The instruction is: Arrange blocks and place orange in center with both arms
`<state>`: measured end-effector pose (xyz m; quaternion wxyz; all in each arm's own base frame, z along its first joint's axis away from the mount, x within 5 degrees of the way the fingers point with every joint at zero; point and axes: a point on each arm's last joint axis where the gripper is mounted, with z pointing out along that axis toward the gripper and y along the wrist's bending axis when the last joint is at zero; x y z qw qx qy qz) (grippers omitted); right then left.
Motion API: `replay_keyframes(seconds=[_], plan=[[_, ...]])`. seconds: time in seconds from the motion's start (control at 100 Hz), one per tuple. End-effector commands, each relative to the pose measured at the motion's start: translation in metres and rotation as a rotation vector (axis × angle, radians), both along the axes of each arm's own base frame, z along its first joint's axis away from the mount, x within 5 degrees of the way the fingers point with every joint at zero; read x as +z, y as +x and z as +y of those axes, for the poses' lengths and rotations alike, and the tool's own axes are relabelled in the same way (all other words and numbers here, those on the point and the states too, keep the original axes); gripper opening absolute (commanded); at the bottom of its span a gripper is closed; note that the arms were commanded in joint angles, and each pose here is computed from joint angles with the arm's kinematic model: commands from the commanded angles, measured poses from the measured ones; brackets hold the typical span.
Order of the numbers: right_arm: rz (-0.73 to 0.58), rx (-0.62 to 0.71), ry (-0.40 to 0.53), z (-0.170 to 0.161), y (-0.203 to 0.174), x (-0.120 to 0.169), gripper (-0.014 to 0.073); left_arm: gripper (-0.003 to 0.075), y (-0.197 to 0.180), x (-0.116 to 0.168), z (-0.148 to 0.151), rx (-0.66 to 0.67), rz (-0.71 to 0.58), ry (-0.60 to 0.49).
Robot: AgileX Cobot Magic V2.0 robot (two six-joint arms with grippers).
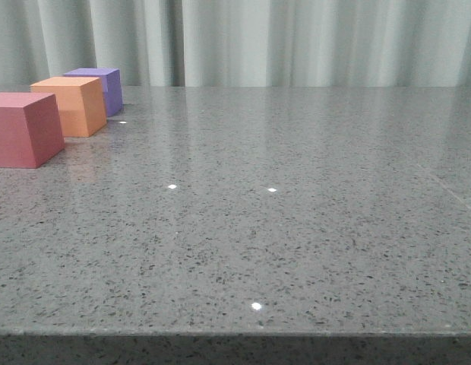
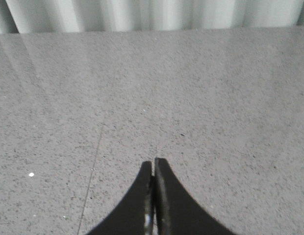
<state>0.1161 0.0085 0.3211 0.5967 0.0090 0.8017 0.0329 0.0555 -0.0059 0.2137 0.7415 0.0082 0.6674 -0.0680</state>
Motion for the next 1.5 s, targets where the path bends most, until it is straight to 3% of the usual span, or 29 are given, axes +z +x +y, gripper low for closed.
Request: replay_keyframes(seconds=[0.0, 0.13, 0.38, 0.79, 0.94, 1.49], plan=[[-0.16, 0.05, -0.019, 0.003, -0.005, 0.015, -0.0069, -0.002, -0.002, -0.005, -0.001, -0.01, -0.069, -0.017], [-0.273, 0.071, -0.032, 0.002, -0.022, 0.008, -0.0069, -0.002, -0.002, -0.005, -0.001, -0.01, -0.069, -0.017], [-0.439, -0.014, -0.013, -0.007, -0.05, -0.03, -0.0069, -0.002, -0.002, -0.005, -0.001, -0.01, -0.069, -0.017], [-0.526, -0.01, 0.003, -0.007, -0.066, -0.089, -0.0069, -0.002, -0.002, -0.005, -0.001, -0.01, -0.069, -0.017], [-0.555, -0.004, 0.049, -0.006, -0.064, -0.097, -0.0069, -0.002, -0.002, -0.005, -0.001, -0.01, -0.069, -0.017], [-0.553, -0.004, 0.049, -0.006, -0.065, -0.097, -0.0069, -0.002, -0.002, -0.005, -0.001, -0.01, -0.069, -0.017]])
